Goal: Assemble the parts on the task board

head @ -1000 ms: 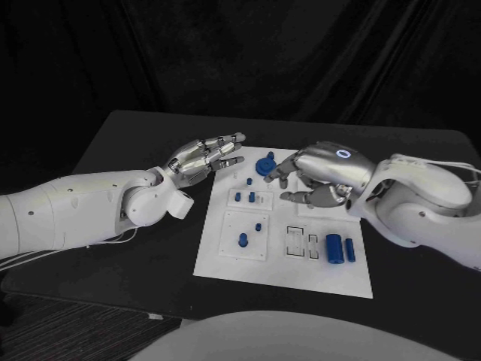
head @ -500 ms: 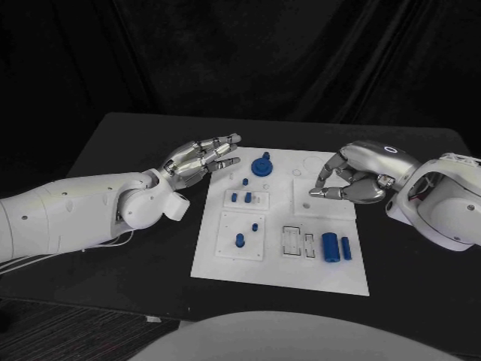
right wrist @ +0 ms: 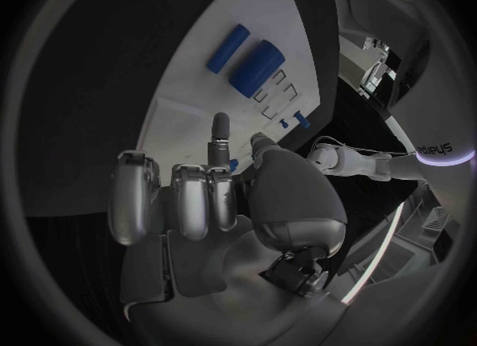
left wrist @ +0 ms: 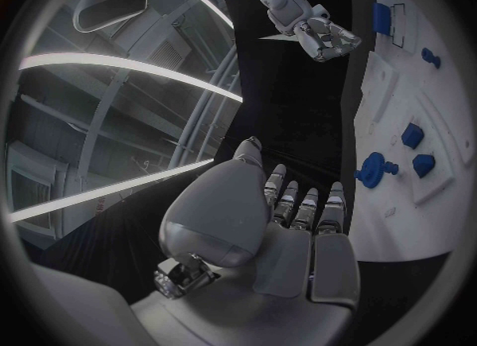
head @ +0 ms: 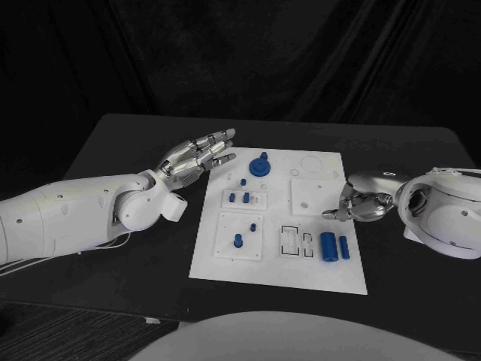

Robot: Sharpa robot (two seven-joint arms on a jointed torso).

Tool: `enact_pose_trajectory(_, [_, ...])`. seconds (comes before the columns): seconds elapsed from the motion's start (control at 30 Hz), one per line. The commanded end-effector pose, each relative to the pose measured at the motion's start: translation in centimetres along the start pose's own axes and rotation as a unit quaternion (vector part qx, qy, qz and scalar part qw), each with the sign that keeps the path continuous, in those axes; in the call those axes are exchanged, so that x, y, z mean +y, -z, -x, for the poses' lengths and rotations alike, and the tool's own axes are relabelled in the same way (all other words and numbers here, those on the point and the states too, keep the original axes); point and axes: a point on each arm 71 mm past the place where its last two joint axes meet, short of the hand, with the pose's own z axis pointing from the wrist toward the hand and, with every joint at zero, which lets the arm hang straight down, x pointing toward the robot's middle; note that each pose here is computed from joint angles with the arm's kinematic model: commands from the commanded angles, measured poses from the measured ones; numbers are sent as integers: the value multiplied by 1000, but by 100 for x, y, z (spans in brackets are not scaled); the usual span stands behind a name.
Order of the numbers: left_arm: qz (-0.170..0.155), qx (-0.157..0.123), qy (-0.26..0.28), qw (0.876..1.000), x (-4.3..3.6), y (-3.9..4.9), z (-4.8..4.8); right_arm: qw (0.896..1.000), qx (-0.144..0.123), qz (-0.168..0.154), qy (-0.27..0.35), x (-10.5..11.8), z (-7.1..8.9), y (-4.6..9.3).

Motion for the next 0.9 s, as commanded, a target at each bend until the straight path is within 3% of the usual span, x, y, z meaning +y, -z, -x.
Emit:
enact_pose_trajectory(0.03, [-56, 0, -42, 998, -72, 9, -15, 998, 49, -50, 7, -70, -85, 17])
enact_pose_trajectory(0.4, [-74, -7, -68, 995, -71, 28, -15, 994, 78, -75, 4, -84, -201, 51])
enact_pose_trajectory(0.9, [-63, -5, -62, 996, -5, 63, -23, 996, 52, -60, -26, 30, -218, 81])
